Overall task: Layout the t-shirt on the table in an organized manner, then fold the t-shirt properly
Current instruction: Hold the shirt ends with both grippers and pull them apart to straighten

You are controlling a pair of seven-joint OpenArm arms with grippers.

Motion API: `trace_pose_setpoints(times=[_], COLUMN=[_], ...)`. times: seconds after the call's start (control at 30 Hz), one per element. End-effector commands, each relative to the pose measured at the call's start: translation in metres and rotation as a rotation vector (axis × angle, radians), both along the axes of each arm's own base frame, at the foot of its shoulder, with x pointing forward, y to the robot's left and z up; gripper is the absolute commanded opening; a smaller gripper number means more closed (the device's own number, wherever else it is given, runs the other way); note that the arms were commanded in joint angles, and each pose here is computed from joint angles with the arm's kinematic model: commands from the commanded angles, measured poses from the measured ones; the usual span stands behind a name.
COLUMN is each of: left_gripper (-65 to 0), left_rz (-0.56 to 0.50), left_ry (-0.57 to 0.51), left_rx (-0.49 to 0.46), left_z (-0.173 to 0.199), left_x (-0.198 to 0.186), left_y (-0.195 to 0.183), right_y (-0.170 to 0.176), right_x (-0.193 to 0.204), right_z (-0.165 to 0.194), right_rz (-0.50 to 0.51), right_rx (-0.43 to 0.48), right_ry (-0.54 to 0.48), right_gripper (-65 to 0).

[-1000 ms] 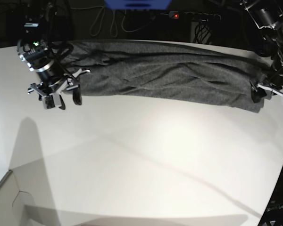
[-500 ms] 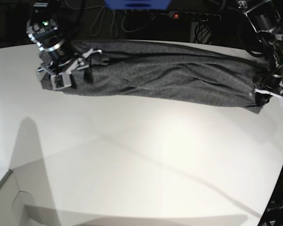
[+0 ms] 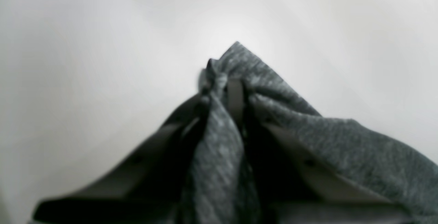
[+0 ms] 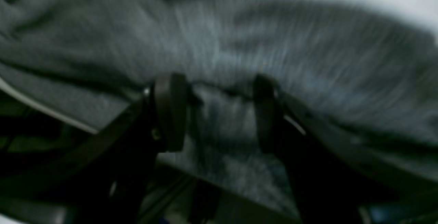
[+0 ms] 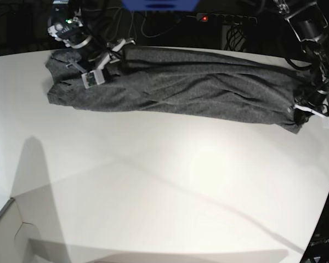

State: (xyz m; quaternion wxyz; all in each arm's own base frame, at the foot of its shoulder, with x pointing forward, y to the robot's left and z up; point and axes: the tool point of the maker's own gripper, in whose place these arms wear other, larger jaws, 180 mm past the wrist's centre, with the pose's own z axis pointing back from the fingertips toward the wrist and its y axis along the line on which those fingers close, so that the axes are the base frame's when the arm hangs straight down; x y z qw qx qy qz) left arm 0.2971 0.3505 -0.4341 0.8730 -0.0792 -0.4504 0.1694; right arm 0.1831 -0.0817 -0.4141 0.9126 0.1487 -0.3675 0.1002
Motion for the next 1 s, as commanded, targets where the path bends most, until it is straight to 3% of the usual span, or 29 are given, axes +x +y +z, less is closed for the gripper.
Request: trace_pose_setpoints(times=[0.0,0.53,0.97], left_gripper=[-64.9,-64.9,-64.9], left_rz=[-0.001,0.066,0.043], left_ry=[0.081,0.059,0.003], left_rx=[0.016,0.186,0.294], left_z=[-0.011,0.083,0.13], left_x=[-0.013,-0.027,-0.037], left_y=[0.006,0.047,0.011], right_y=[0.003,0.002,0.003], right_x=[0.009,0.026,0.03], right_z=[0.004,-0.004,-0.002], right_rz=[-0.004,-0.01,-0.009], right_rx=[0.024,0.033,0.035], right_ry=[-0.036,-0.046,-0.057], right_gripper=[-33.1,-33.1,-33.1])
